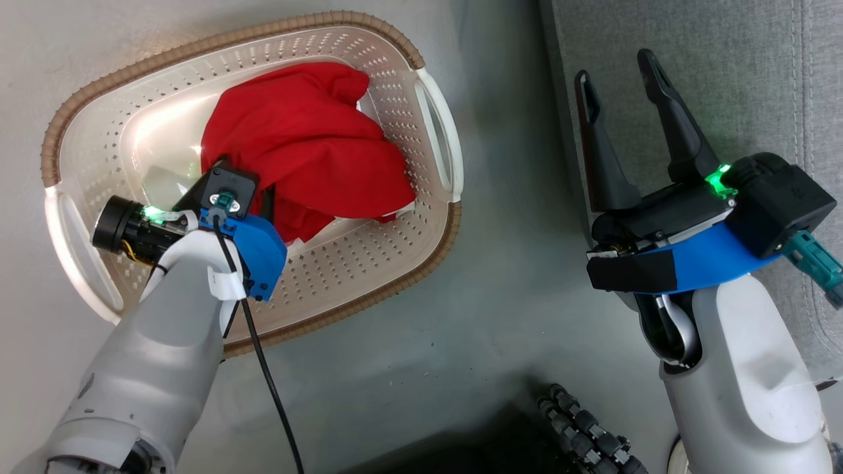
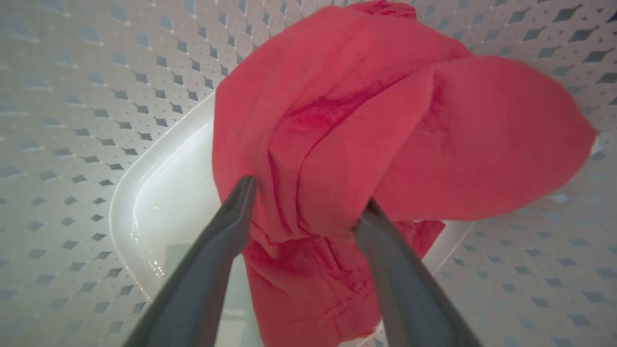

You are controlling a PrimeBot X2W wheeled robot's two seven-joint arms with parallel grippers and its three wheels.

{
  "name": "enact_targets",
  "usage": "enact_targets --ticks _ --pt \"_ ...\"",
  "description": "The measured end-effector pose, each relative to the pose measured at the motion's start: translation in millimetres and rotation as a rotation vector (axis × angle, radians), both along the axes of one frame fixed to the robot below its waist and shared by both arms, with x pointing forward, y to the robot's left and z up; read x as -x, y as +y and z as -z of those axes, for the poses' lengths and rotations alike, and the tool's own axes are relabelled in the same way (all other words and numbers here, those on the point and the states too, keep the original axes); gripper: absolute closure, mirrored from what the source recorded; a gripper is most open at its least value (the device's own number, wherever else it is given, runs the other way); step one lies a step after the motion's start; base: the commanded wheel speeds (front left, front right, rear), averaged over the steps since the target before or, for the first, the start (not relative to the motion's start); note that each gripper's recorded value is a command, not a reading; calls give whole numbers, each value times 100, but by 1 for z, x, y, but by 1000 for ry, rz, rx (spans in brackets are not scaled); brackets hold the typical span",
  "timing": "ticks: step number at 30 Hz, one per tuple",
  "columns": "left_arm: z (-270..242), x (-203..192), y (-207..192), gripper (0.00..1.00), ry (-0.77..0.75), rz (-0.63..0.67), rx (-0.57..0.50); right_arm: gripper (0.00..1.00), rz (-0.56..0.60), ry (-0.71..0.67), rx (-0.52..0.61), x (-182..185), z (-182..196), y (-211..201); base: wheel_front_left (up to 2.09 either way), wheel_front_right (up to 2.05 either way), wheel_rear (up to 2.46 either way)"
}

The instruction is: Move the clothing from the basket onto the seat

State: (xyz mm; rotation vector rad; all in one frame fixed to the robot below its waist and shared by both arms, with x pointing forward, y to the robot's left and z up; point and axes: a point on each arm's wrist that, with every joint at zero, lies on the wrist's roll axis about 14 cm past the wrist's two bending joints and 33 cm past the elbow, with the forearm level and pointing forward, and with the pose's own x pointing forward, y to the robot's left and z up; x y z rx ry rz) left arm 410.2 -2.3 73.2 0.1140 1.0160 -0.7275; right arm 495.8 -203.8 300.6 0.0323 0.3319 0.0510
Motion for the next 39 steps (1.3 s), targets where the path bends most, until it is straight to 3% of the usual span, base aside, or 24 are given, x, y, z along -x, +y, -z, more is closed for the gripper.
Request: enact_targets --ticks 6,7,8,31,39 --pt "0 -2 -5 2 18 -32 -3 0 12 2 -2 3 0 -3 0 0 0" --pt "1 -2 -5 62 24 -34 -7 0 13 1 -2 3 0 -3 0 0 0" --pt "1 -2 -5 100 30 -32 -13 0 15 1 -3 3 0 -4 0 0 0" --pt "-5 -3 -9 100 57 -44 5 0 4 -4 -8 3 -3 0 0 0 0" --pt "-32 -6 -15 100 15 -54 33 0 0 -27 -11 3 -21 1 0 0 0"
